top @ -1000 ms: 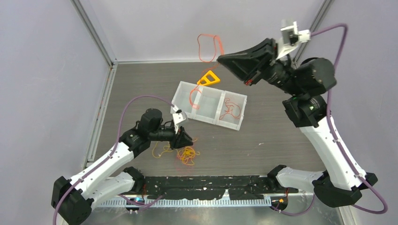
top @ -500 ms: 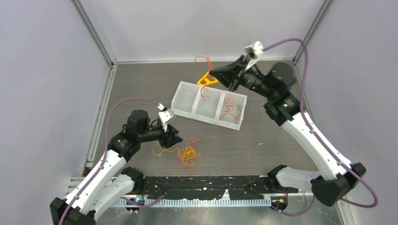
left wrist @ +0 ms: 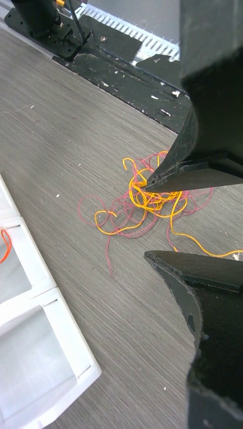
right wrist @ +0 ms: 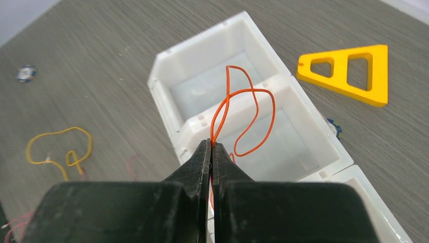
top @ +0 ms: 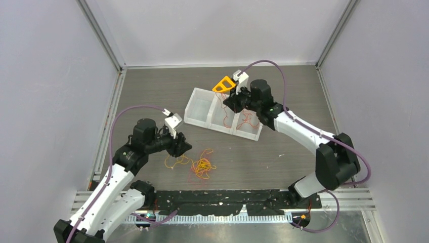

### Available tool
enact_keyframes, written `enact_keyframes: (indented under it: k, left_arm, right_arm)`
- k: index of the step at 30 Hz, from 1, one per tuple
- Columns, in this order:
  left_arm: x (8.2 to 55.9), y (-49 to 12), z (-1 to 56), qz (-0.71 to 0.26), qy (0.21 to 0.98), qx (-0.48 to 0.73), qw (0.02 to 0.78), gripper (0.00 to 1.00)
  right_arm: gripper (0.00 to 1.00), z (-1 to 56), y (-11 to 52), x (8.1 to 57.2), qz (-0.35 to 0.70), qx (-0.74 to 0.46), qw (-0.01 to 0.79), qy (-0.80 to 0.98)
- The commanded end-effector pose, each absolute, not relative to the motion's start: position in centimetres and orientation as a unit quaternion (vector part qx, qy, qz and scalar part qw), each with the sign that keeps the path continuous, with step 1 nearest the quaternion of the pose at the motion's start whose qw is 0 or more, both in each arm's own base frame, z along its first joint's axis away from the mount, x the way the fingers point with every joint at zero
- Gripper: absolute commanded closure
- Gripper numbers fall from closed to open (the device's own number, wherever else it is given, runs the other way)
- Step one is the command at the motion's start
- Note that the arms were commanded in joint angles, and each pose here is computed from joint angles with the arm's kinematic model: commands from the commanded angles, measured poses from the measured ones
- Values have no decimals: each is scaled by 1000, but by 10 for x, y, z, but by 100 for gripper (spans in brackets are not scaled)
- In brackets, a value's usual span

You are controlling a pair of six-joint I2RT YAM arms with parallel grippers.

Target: Untangle the cables

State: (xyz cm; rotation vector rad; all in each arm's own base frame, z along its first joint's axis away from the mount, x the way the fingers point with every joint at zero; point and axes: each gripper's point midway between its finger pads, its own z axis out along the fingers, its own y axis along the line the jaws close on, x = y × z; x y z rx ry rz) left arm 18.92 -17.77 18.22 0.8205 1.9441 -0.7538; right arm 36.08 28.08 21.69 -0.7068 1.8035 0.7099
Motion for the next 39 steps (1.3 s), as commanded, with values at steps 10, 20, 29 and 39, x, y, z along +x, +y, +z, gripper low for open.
enact_keyframes:
  k: [10, 20, 29, 39]
  left_arm:
    - [202, -164, 198, -271, 787, 300, 465, 53]
    - [194, -154, 188, -264, 804, 300, 440, 52]
    - [189, -163, 195, -292, 783, 318, 448, 53]
    - [194, -170, 200, -306, 780, 315, 445, 53]
  right_arm:
    - [95, 140, 306, 418, 254, -241, 479, 805]
    - [95, 142, 318, 420, 280, -246, 462, 805]
    - [94, 273, 250, 363, 303, -262, 525, 751]
    - [95, 214, 192, 344, 248, -241, 487, 802]
